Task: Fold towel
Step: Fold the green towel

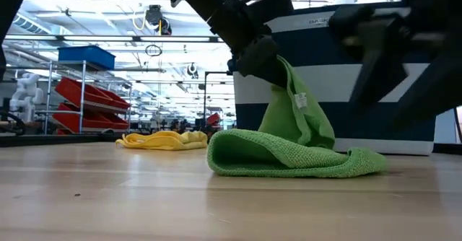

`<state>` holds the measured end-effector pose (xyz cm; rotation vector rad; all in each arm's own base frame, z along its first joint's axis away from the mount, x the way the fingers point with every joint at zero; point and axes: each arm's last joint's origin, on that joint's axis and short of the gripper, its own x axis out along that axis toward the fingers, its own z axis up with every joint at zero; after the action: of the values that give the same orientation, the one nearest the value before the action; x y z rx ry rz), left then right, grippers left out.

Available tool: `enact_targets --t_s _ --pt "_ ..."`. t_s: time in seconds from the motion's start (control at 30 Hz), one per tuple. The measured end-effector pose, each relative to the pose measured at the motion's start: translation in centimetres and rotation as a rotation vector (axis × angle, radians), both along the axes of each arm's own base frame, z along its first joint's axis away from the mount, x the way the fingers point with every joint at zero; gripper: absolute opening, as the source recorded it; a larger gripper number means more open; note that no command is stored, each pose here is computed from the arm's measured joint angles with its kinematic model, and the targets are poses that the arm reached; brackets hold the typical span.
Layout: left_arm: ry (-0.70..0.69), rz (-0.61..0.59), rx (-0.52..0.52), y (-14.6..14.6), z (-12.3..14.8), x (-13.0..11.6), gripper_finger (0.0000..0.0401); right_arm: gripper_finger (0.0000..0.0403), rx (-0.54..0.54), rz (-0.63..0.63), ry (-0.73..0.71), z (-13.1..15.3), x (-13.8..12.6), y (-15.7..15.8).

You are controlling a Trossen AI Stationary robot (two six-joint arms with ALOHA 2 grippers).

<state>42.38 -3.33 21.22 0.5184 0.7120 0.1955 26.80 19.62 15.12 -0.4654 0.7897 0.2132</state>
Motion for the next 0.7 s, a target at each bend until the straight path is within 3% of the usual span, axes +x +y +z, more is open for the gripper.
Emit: enact_targets --t_s 0.6,0.7 --pt "0.003 -0.008 -0.013 -0.3 0.0 -0.1 0.0145 0.0134 0.126 -0.022 0.161 -2.8 3.6 -4.5" --pt "0.027 -0.013 -0.010 -0.5 -0.2 -0.2 0.0145 0.0113 0.125 -0.024 0.161 -2.8 3.7 -4.7"
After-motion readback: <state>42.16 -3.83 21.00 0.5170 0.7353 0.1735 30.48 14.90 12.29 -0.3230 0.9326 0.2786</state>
